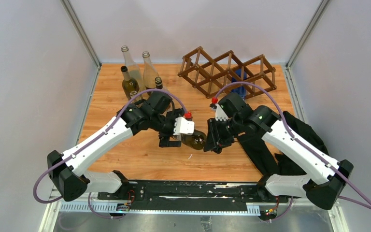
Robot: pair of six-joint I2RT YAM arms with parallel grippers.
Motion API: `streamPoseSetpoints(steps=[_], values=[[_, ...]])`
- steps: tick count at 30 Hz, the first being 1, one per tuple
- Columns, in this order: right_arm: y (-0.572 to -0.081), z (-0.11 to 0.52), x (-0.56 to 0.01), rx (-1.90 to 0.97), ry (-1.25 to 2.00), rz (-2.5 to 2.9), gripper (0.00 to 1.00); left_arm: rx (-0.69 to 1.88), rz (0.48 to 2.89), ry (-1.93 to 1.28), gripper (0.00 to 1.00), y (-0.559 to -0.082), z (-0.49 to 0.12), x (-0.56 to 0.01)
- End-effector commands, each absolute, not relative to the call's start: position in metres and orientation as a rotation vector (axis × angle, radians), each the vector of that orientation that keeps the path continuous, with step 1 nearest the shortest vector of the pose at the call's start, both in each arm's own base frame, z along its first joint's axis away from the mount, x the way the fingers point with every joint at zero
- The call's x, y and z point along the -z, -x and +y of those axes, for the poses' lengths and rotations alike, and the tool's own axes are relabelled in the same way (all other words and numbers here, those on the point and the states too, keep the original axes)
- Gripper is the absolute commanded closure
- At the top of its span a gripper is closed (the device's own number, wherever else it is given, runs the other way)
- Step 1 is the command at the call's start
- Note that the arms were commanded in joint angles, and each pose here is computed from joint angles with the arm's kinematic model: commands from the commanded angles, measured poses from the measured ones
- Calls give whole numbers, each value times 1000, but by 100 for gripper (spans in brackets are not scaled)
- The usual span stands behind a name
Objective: Take the wine bottle off the wine rack
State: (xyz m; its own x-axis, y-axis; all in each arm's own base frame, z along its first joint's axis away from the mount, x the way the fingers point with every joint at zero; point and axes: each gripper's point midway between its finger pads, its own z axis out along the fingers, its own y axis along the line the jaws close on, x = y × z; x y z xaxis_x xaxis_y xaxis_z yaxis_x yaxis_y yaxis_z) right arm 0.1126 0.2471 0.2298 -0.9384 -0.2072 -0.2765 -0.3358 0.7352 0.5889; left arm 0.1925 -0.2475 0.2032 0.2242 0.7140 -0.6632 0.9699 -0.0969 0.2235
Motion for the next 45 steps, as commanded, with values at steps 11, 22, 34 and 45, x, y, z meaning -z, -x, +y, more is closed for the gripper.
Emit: streamPoseSetpoints(steps=[11, 22, 34, 45], values=[[-88, 280, -284, -1375, 775, 2582, 100, 577, 1482, -1941, 0, -178, -253, -196], [-88, 289, -295, -1441, 841, 2519, 100, 687, 1523, -1954, 0, -154, -247, -179], [-108, 275, -287, -1224, 747, 2502, 18, 727, 1628, -1695, 100, -175, -255, -212], [-180, 252, -347, -1074, 228, 2011, 7, 1039, 1782, -1247, 100, -182, -263, -255]])
